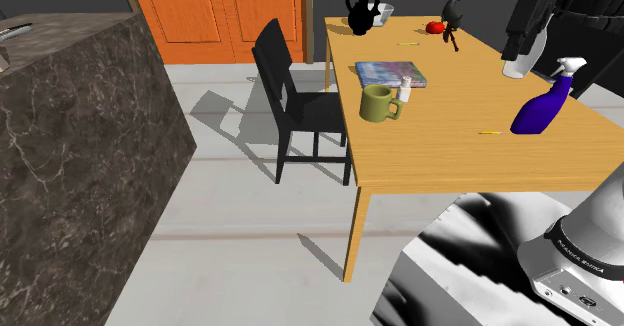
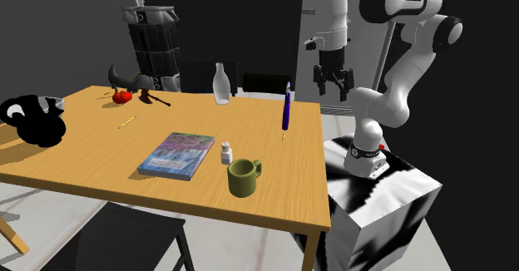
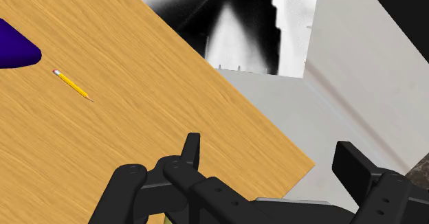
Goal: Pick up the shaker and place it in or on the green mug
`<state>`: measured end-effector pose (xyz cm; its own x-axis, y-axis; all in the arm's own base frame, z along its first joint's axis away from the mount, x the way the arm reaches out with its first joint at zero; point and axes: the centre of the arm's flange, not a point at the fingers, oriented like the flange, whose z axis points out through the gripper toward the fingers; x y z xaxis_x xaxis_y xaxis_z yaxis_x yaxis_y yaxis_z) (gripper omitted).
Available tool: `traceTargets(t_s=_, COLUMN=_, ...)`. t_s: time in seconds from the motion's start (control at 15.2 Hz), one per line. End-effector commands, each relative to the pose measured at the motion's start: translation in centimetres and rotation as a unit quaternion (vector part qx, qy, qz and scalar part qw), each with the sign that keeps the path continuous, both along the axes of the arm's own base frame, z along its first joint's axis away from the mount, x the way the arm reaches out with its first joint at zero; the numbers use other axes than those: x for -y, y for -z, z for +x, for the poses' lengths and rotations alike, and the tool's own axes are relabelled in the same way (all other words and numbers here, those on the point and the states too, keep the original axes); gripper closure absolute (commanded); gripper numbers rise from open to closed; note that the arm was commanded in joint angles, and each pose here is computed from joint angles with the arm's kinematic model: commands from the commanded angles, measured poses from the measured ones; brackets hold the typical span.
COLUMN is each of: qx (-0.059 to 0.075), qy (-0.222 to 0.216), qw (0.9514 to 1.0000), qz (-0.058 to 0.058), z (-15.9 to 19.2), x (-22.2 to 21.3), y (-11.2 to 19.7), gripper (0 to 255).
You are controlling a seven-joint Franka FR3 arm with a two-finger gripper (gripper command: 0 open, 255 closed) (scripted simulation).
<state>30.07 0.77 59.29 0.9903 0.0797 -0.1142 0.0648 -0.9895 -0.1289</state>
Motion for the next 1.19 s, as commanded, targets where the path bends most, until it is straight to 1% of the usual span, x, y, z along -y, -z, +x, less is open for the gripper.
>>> traceTargets(t_s=0.0, qx=0.0, qy=0.0, qw=1.0, qz=0.0, z=0.0, x=0.0, y=0.0, gripper=0)
traceTargets(t_s=1.12, qx=0.034, qy=-0.02, qw=0.9988, qz=-0.03, z=15.5, x=9.8, y=10.5, gripper=0)
